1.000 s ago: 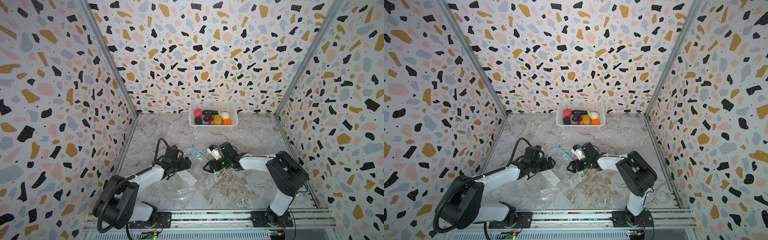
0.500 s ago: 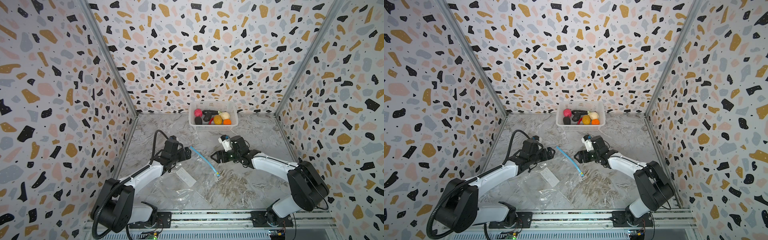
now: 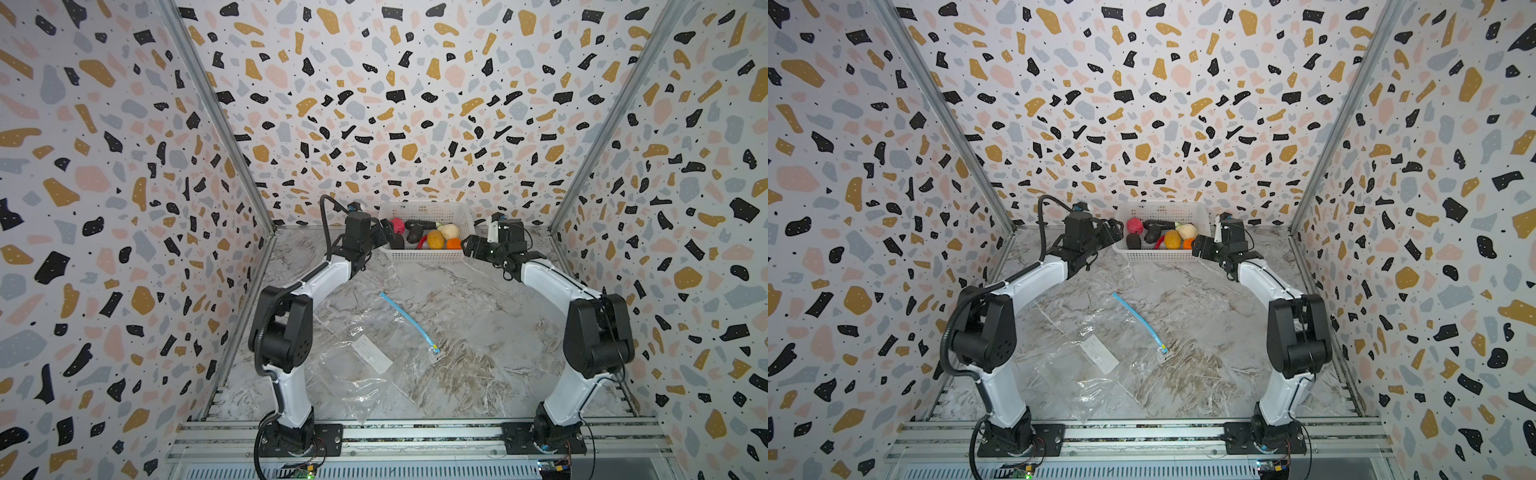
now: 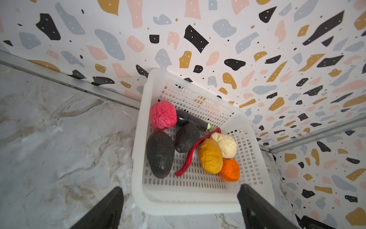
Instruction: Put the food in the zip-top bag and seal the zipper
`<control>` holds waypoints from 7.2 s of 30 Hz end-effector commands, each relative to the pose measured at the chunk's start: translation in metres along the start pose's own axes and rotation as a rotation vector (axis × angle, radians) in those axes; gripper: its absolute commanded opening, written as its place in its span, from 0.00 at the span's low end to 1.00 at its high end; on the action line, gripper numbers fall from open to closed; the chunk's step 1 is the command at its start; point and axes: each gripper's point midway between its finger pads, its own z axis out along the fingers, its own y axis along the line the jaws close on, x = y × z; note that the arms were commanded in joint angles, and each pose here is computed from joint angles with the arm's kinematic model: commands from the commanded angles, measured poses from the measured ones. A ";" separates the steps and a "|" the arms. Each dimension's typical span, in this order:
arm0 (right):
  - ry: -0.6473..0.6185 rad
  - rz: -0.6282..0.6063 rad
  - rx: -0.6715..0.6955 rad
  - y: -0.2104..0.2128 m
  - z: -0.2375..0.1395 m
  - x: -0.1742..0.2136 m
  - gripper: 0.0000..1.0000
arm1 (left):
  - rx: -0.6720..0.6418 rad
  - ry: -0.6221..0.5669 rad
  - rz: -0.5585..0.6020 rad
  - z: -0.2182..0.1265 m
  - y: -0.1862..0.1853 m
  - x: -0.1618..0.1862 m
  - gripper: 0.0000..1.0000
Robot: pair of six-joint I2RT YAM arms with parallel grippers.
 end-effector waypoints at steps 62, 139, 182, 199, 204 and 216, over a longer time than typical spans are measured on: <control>0.192 -0.074 0.246 -0.079 -0.101 0.077 0.72 | 0.192 0.423 0.250 -0.045 -0.081 0.159 0.84; 0.403 -0.401 -0.548 0.140 -0.077 0.258 0.67 | -0.199 0.566 -0.006 -0.211 0.138 0.252 0.90; 0.321 -0.401 -0.869 0.202 -0.096 0.288 0.04 | -0.110 0.449 -0.041 -0.186 0.109 0.202 0.89; -0.078 -0.642 -0.805 0.243 -0.093 0.285 0.00 | 0.004 0.444 0.089 -0.189 0.024 0.172 0.79; -0.085 -0.623 -0.790 0.245 -0.092 0.284 0.00 | -0.034 0.486 0.149 -0.195 0.026 0.182 0.72; -0.127 -0.700 -0.704 0.252 -0.090 0.286 0.00 | -0.075 0.572 0.271 -0.186 0.018 0.198 0.51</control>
